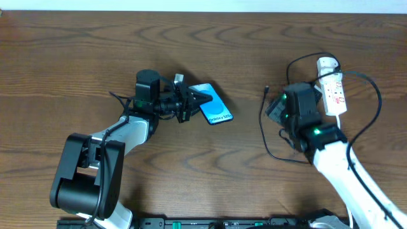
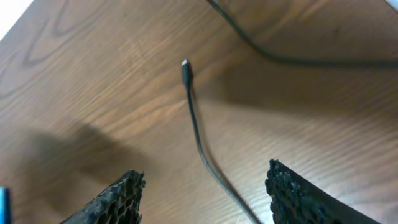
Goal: Plug charger to phone and switch on socket
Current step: 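Withdraw the right gripper and hold the phone with the left, then grasp the black USB-C cable end with the right gripper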
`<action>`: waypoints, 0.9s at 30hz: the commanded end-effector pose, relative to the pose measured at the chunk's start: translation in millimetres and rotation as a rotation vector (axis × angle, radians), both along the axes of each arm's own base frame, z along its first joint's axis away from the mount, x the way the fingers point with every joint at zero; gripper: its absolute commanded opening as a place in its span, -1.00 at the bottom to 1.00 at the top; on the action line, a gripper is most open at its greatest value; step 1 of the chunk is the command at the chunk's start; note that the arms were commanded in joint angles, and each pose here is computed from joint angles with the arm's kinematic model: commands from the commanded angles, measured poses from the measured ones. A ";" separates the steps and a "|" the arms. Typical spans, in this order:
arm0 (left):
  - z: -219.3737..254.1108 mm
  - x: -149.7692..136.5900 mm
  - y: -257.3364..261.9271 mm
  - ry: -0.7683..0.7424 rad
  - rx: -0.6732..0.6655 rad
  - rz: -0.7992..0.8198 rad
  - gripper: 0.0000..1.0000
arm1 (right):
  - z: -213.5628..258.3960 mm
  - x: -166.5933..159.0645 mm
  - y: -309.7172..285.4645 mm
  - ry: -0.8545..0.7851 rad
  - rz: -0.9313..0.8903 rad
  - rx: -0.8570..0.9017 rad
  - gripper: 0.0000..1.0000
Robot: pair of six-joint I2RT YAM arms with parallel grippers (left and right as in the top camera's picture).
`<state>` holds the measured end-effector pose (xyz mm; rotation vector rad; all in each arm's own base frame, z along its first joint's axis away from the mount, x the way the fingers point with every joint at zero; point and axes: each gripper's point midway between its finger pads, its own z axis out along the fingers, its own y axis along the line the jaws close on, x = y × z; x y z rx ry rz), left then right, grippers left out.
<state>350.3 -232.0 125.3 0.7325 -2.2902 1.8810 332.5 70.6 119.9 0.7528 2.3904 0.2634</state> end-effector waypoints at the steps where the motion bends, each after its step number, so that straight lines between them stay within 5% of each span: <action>1: 17.2 -7.5 -5.3 -0.045 -0.047 -0.084 -0.85 | -14.5 19.7 5.5 0.101 0.069 -0.032 0.22; 9: 17.2 -7.4 -5.3 -0.045 -0.047 -0.084 -0.85 | -69.7 64.9 21.2 0.244 0.083 -0.042 -0.10; 17: 15.5 -4.0 -4.4 -0.047 -0.036 -0.064 -0.85 | -120.0 74.3 24.2 0.292 0.126 -0.082 -0.14; 23: 15.0 -2.9 -4.1 -0.048 -0.033 -0.057 -0.84 | -154.8 57.6 20.4 0.399 0.128 -0.108 -0.38; 27: 14.7 -2.3 -3.9 -0.048 -0.031 -0.054 -0.85 | -164.8 36.6 15.7 0.493 0.131 -0.129 -0.36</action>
